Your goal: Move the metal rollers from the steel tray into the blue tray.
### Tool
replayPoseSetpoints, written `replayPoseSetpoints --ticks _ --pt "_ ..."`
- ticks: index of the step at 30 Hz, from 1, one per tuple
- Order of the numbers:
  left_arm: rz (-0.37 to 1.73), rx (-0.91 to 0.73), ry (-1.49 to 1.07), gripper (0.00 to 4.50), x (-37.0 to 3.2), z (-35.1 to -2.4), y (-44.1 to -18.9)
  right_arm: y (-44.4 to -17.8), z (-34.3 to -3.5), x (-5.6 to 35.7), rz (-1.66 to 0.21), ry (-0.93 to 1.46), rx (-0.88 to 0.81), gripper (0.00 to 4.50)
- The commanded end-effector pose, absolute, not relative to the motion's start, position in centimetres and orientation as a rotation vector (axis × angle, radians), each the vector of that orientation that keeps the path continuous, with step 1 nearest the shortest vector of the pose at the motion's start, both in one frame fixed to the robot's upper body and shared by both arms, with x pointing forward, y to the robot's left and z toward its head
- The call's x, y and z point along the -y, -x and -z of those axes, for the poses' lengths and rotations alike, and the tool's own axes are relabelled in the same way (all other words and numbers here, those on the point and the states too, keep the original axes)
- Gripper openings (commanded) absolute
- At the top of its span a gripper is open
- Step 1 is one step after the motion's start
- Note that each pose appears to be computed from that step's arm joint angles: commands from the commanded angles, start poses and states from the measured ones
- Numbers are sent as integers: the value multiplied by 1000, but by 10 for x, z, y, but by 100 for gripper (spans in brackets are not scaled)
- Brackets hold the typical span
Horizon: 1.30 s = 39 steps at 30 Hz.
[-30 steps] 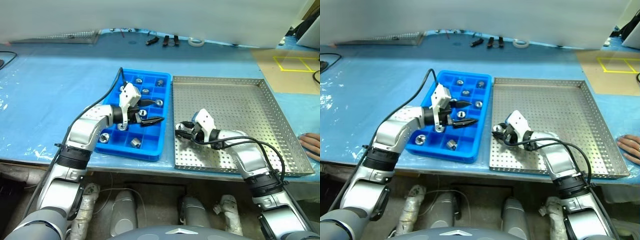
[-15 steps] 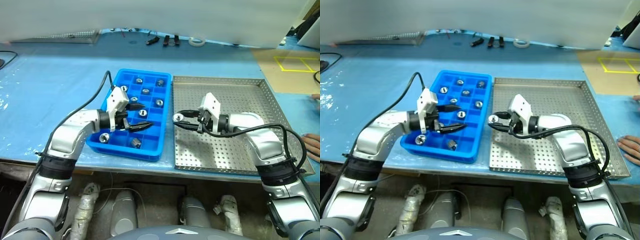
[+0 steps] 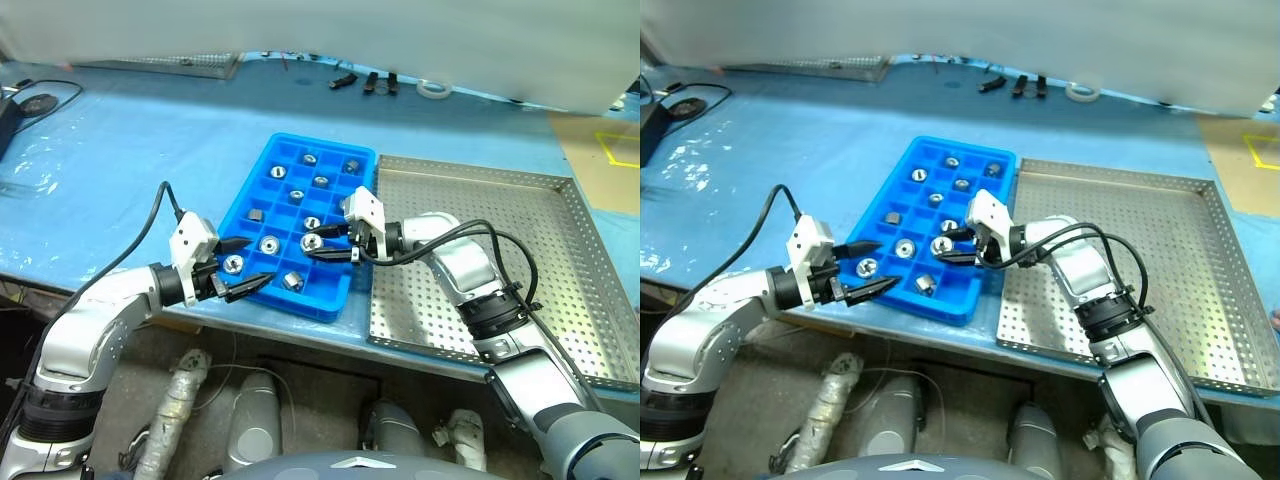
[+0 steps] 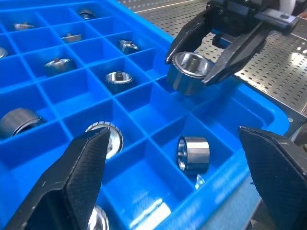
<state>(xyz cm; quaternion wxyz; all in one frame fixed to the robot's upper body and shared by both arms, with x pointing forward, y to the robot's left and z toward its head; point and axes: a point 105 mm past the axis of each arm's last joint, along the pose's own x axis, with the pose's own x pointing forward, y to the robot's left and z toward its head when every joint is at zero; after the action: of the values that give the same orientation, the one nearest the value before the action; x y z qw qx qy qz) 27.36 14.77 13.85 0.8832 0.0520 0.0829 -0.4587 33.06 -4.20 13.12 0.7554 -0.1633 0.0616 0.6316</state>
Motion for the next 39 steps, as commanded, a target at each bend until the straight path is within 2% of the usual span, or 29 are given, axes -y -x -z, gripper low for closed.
replayPoseSetpoints --ticks 1,7,15,16,23,27,32,39 --pt "953 -122 -128 450 -145 -152 -269 -330 -140 42 -1404 408 -93 160" --pt "968 -123 -133 450 -142 -154 -273 -334 -139 50 -1362 437 -92 160" --pt "1014 -120 -138 450 -133 -156 -281 -336 -141 64 -1298 430 -98 431" --pt "1018 -120 -139 450 -133 -156 -282 -335 -141 65 -1298 425 -99 446" --pt "1046 -120 -142 450 -130 -157 -288 -332 -151 67 -1250 449 -53 446" --pt "1071 -111 -145 450 -125 -160 -293 -335 -174 71 -1186 388 16 446" --pt "1089 -84 -149 450 -118 -164 -309 -337 -193 99 -1061 333 45 446" --pt "1128 -20 -141 450 -86 -165 -345 -332 -179 166 -735 279 7 446"
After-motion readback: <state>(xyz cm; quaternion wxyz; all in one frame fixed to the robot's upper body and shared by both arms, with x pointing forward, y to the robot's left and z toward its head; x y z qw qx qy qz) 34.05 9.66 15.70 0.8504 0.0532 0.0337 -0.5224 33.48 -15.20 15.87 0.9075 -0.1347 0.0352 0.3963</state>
